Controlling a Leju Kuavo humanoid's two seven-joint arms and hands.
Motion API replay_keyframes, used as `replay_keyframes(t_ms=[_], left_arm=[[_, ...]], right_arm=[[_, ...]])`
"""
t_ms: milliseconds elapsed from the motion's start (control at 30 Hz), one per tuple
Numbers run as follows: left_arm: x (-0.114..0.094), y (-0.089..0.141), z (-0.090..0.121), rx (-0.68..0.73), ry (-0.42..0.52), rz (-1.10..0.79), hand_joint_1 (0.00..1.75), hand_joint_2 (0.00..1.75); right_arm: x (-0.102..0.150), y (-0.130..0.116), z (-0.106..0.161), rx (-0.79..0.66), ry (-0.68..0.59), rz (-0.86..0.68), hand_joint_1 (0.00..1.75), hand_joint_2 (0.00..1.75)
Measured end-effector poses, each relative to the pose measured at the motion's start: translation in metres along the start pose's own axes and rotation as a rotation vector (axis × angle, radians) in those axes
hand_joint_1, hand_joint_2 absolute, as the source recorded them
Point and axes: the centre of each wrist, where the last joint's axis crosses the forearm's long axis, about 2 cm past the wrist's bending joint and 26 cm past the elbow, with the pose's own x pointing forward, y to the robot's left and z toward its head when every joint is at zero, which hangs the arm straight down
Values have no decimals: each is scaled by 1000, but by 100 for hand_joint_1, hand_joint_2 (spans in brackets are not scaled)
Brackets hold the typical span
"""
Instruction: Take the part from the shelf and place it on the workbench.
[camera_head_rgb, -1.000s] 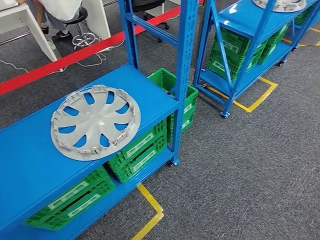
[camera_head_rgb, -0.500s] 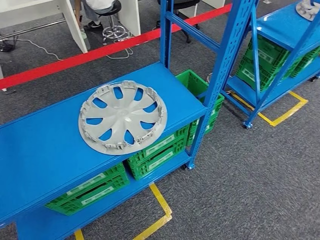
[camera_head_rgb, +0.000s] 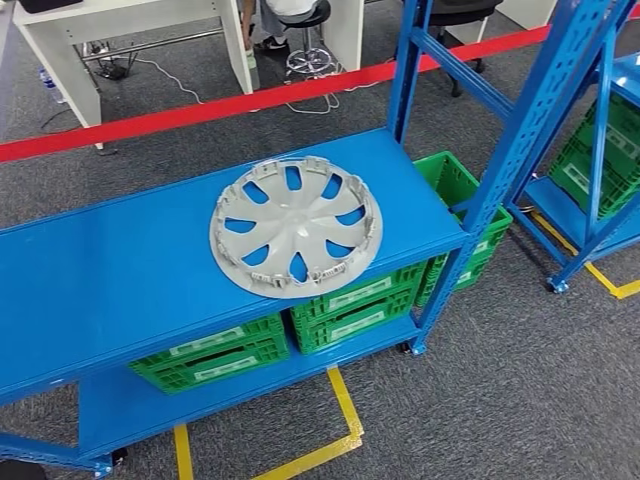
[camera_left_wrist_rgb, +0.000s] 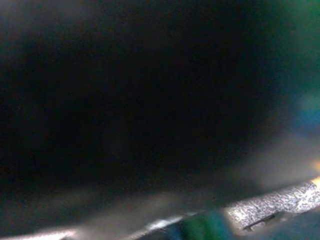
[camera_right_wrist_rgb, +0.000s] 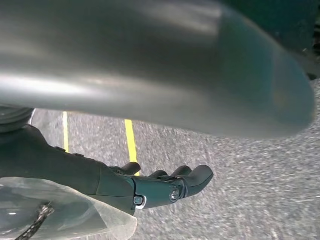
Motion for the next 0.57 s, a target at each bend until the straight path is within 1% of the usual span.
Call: replay_keyframes(t_ms=[200, 400, 567], left_arm=[[-1, -2, 0, -3, 3, 3, 0, 0], [2, -3, -1, -10, -4, 1, 0, 0], [3, -3, -2, -4, -6, -1, 0, 0]], right_arm=[[5, 0, -2, 1, -14, 5, 0, 0], [0, 0, -4, 9, -5, 17, 0, 0], [0, -1, -5, 7, -8, 20, 0, 0]])
